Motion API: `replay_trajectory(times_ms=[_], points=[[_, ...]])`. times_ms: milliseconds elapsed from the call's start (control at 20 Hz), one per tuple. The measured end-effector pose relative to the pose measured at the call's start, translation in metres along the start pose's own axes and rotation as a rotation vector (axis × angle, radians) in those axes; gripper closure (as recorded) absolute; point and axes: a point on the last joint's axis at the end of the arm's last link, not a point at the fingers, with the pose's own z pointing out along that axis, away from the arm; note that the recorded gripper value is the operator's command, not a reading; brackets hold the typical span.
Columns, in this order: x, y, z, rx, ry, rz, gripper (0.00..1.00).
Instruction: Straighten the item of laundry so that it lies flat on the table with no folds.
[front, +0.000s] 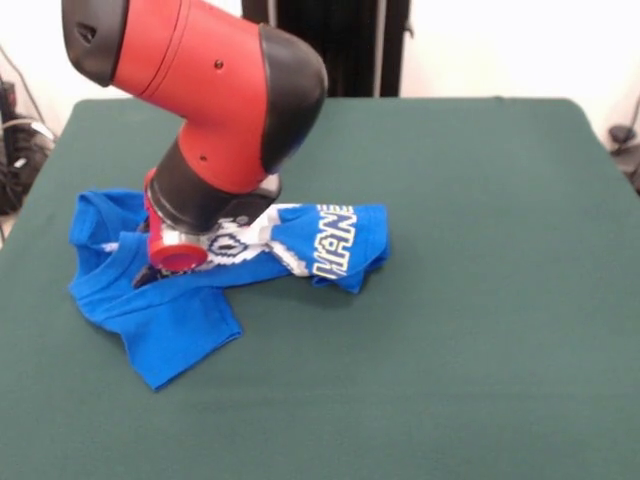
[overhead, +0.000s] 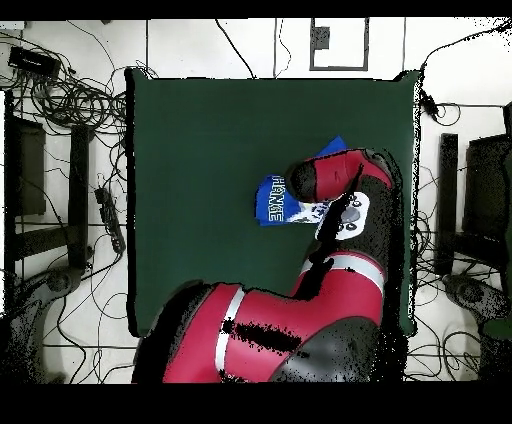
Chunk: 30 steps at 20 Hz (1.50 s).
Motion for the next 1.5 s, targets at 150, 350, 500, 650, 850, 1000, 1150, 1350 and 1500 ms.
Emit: replay_trajectory(times_ms=[150, 350, 500, 650, 850, 1000, 1150, 1350, 1500], points=[[-0.014, 0.006, 0.010, -0.015, -0.037, -0.014, 0.00], [-0.032, 0.011, 0.022, -0.033, -0.066, -0.012, 0.00], [-0.044, 0.014, 0.031, -0.050, -0.086, -0.012, 0.00], [-0.055, 0.017, 0.039, -0.068, -0.102, -0.012, 0.00], [-0.067, 0.017, 0.043, -0.077, -0.041, 0.056, 0.00], [-0.077, 0.012, 0.041, -0.078, 0.088, 0.138, 0.00], [-0.084, 0.004, 0.039, -0.071, 0.193, 0.171, 0.00], [-0.087, -0.007, 0.034, -0.070, 0.280, 0.142, 0.00], [-0.085, -0.009, 0.030, -0.078, 0.300, 0.116, 0.00]])
